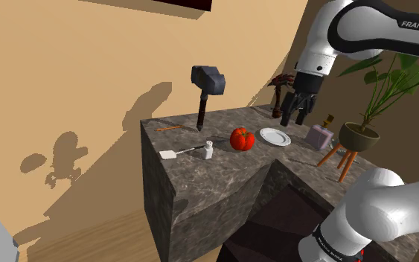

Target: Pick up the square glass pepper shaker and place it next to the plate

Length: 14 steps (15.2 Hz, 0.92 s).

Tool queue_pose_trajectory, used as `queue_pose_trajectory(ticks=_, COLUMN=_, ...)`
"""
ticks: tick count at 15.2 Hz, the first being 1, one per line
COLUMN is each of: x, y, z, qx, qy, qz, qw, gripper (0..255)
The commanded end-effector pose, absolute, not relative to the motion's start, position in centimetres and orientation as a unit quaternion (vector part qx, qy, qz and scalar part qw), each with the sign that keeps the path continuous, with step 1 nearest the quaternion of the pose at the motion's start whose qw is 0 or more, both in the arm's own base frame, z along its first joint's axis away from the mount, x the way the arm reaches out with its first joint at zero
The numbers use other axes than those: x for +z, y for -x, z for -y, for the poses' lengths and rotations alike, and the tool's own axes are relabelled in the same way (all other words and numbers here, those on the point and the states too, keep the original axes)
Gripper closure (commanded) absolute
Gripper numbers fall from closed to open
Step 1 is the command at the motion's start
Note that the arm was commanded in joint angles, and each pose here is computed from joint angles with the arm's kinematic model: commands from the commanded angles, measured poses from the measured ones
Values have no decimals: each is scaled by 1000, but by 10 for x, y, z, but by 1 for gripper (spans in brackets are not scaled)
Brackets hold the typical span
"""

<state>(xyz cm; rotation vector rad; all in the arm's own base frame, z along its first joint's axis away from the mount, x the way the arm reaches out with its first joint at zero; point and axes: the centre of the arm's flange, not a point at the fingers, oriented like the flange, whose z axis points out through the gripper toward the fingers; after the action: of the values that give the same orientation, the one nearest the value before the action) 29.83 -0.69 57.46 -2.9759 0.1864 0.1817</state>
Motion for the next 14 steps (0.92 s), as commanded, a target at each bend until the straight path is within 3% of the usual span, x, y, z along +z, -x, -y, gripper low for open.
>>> queue_pose_trajectory(ticks=1, x=575, y=-298, z=7, qx=61, qy=993, qz=-62, qw=77, gripper=0)
queue_pose_trajectory(ticks=14, x=447, y=-385, z=-21, qx=-18, qy=997, qz=-61, qw=48, gripper=0)
